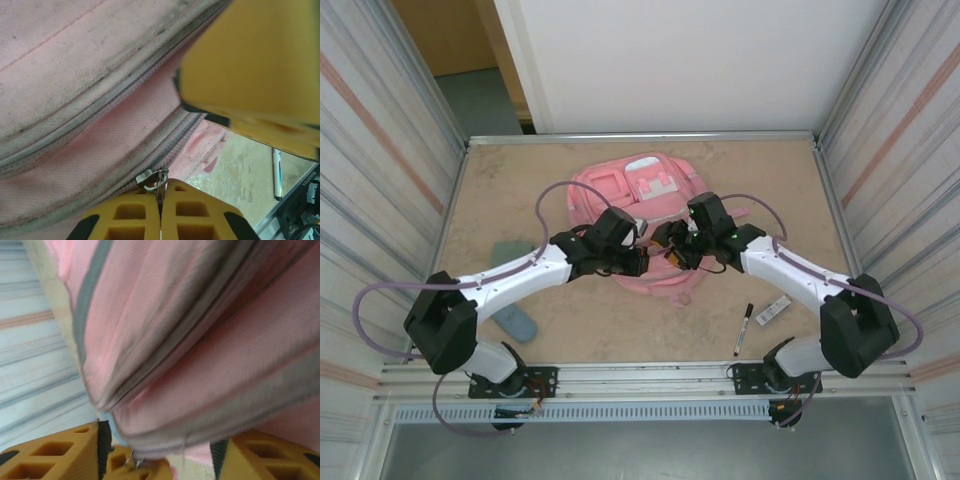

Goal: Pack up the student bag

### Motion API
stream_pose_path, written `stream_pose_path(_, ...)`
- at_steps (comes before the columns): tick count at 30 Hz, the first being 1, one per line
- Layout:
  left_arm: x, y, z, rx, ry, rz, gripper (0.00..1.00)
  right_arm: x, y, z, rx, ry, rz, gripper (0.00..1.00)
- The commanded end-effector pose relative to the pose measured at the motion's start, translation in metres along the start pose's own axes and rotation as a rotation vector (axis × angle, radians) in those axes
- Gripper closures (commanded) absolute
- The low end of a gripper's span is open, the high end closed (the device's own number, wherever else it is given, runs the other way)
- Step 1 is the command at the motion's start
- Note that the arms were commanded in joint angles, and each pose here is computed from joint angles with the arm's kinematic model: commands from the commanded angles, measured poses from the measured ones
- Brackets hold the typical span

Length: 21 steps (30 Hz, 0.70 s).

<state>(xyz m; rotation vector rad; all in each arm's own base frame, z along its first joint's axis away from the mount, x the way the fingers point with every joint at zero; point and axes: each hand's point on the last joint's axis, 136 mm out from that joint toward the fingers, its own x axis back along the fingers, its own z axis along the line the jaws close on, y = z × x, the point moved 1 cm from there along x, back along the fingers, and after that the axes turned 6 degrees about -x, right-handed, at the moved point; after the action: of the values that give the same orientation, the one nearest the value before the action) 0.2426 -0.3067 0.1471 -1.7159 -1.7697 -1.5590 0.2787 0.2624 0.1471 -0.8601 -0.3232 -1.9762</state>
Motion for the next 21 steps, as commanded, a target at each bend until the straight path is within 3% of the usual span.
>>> stream_pose_path(1, 0.008, 0.026, -0.026, -0.002, -0.113, -0.101, 1.0, -0.006, 0.014, 0.011, -0.029, 0.011, -0.055, 0.58)
stream_pose_path(3, 0.009, 0.021, -0.021, -0.003, -0.085, -0.088, 1.0, -0.007, 0.017, 0.011, -0.029, 0.012, -0.065, 0.72)
stream_pose_path(6, 0.011, 0.012, 0.003, 0.017, 0.014, -0.074, 1.0, -0.003, 0.02, 0.011, -0.008, 0.016, -0.06, 0.85)
stream_pose_path(12, 0.025, -0.007, 0.081, 0.119, 0.205, -0.053, 1.0, 0.019, 0.043, -0.009, -0.039, -0.005, -0.113, 0.96)
stream_pose_path(15, 0.039, -0.02, 0.123, 0.253, 0.298, -0.03, 1.0, 0.033, 0.055, -0.015, -0.005, -0.008, -0.139, 0.96)
stream_pose_path(18, 0.046, -0.015, 0.13, 0.272, 0.301, -0.045, 1.0, 0.041, 0.065, -0.026, -0.008, -0.043, -0.162, 0.94)
stream_pose_path(19, 0.045, -0.009, 0.122, 0.248, 0.271, -0.07, 1.0, 0.042, 0.064, -0.028, -0.014, -0.038, -0.145, 0.89)
stream_pose_path(21, 0.038, 0.003, 0.104, 0.202, 0.197, -0.113, 1.0, 0.042, 0.059, -0.025, -0.001, -0.023, -0.114, 0.6)
